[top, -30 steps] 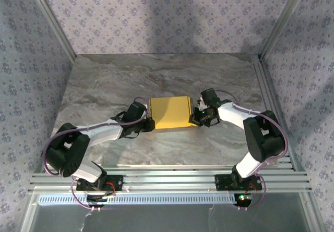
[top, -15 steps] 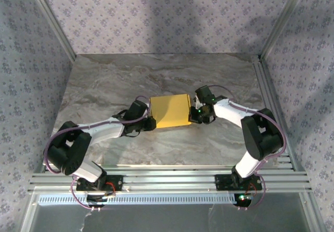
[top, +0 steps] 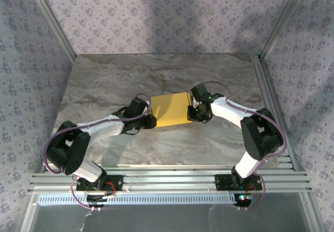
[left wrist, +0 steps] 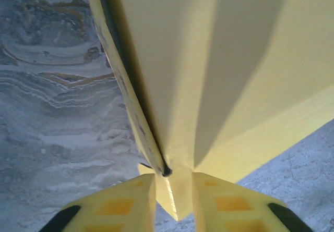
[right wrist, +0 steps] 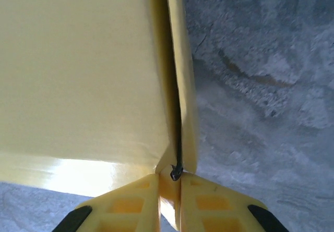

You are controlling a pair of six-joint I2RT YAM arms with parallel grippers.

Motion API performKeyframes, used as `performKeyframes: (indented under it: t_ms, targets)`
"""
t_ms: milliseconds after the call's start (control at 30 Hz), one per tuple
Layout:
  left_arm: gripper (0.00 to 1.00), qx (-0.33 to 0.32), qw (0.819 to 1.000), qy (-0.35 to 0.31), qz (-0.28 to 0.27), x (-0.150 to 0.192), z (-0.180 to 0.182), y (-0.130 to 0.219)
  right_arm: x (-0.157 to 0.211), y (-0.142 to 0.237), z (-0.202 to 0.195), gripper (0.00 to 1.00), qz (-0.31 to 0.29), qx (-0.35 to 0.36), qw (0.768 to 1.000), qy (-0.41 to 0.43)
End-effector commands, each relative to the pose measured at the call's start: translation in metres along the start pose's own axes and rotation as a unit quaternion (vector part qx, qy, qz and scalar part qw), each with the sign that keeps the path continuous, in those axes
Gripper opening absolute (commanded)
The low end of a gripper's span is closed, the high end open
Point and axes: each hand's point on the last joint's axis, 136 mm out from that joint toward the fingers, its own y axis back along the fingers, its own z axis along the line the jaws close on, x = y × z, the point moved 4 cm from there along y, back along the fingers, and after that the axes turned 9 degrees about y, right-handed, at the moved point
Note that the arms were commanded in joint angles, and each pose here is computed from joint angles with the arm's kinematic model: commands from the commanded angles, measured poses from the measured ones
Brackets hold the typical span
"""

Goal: Fold the paper box

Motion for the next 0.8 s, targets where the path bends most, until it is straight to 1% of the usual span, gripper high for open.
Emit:
performKeyframes:
  t_ms: [0, 67, 133, 300, 367, 533, 633, 767]
  targets:
    - [0.32, -0.018, 1.000, -0.004, 0.005, -0.003, 0.003, 0.002, 0.001, -0.003, -0.006, 0.16, 0.010, 0.023, 1.000, 0.016]
    - [0.36, -0.013, 1.000, -0.002, 0.003, -0.005, 0.000, 0.006, -0.001, -0.003, -0.007, 0.17, 0.010, 0.022, 1.000, 0.018]
    - [0.42, -0.014, 1.000, 0.000, 0.000, -0.006, -0.002, 0.012, -0.003, -0.004, -0.007, 0.17, 0.012, 0.018, 1.000, 0.019]
    - [0.53, -0.026, 0.999, -0.001, -0.031, -0.021, -0.002, 0.031, -0.007, -0.005, -0.006, 0.17, 0.017, 0.012, 0.999, 0.025]
    - [0.53, -0.024, 0.999, 0.003, -0.027, -0.027, -0.003, 0.030, -0.007, -0.006, -0.006, 0.17, 0.019, 0.012, 0.999, 0.025]
    - [0.53, -0.029, 1.000, 0.003, 0.006, -0.031, -0.004, 0.004, -0.009, -0.002, -0.006, 0.18, 0.015, 0.019, 0.999, 0.028]
    - [0.51, -0.057, 0.998, 0.004, 0.015, -0.032, 0.002, -0.005, -0.011, 0.001, -0.008, 0.18, 0.014, 0.024, 0.999, 0.029]
    - [0.49, -0.072, 0.997, 0.001, 0.019, -0.031, 0.007, -0.011, -0.013, 0.004, -0.007, 0.23, 0.011, 0.023, 0.999, 0.039]
